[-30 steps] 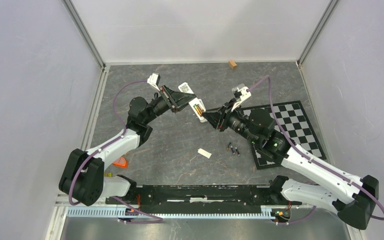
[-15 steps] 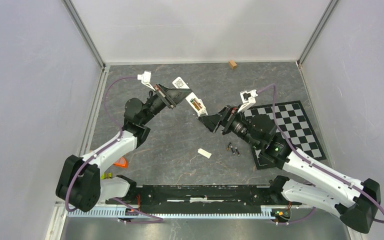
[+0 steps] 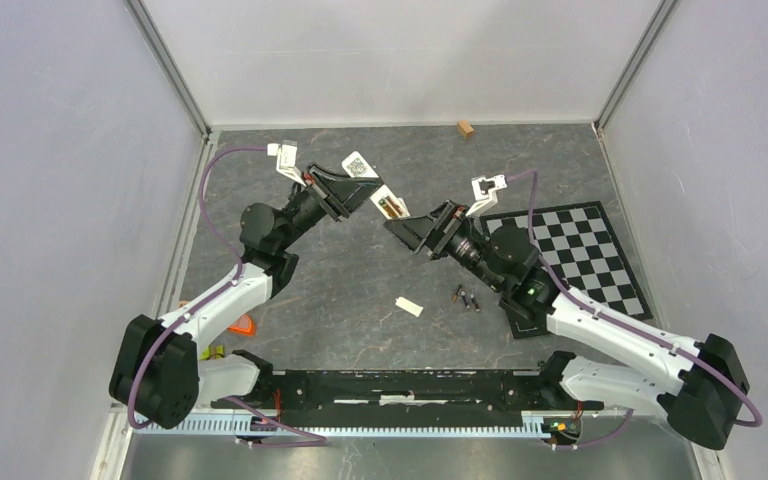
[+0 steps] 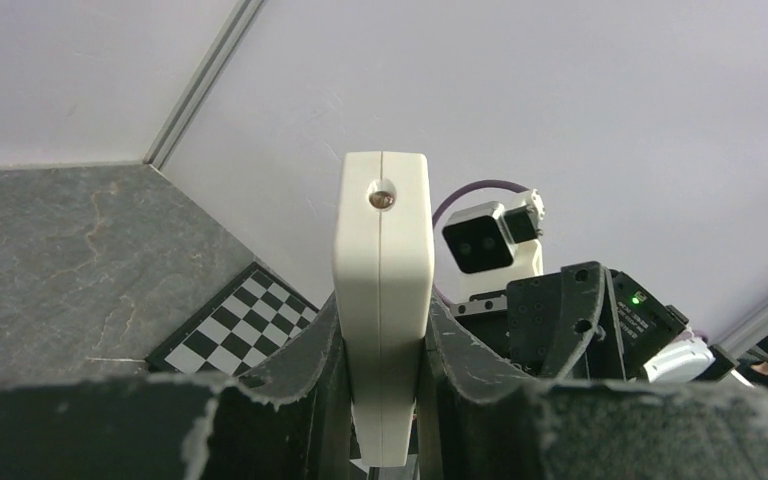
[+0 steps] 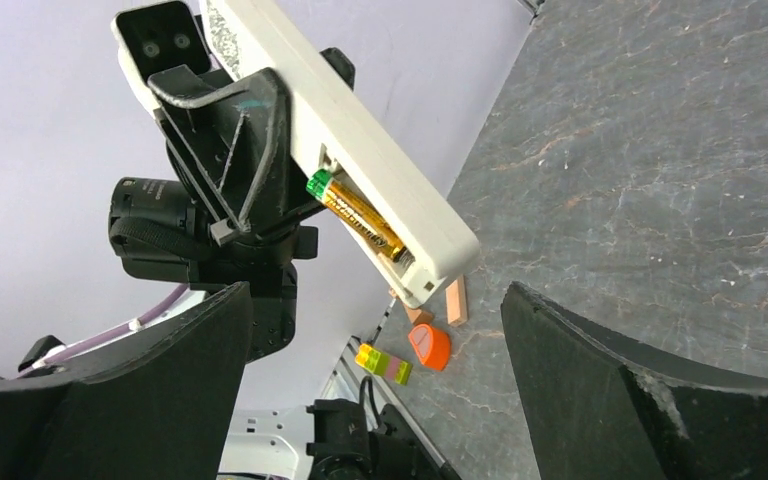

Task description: Load the batteries into the remote control

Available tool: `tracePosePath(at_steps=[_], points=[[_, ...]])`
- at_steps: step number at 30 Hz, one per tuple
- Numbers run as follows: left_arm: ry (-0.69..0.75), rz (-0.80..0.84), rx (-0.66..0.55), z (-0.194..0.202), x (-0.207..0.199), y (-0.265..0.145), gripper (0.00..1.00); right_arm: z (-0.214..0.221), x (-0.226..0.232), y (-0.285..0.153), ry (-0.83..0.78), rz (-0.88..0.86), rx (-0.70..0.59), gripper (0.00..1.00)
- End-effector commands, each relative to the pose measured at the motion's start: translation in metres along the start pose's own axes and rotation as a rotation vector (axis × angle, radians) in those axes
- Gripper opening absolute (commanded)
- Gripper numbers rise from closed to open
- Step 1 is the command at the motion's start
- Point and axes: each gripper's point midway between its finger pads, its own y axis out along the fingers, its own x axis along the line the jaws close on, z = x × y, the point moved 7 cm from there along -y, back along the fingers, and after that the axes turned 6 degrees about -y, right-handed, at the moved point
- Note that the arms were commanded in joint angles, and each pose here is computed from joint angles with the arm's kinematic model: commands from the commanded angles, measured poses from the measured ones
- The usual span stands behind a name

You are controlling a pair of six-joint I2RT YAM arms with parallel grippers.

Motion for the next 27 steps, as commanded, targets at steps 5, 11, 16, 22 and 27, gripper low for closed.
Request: tracePosePath(at_steps=[5, 11, 16, 22, 27], points=[[0.090, 0.102, -0.012, -0.007, -0.017, -0.001, 0.02, -0.007, 0.004, 0.014, 0.101, -0.041, -0.037, 0.98], [0.014, 0.070, -0.025, -0.005, -0.015, -0.003, 0.02, -0.013, 0.014, 0.025, 0.109, -0.117, -0.061, 0.98], [-0.020, 0.066, -0.026, -0.004, -0.014, -0.004, 0.02, -0.016, 0.015, 0.028, 0.125, -0.127, -0.073, 0.98], [-0.026, 0.078, -0.024, -0.004, -0.017, -0.004, 0.02, -0.021, 0.014, 0.031, 0.158, -0.118, -0.089, 0.98], [-0.028, 0.095, -0.018, -0.003, -0.019, -0.005, 0.02, -0.023, 0.012, 0.036, 0.177, -0.111, -0.086, 0.98]])
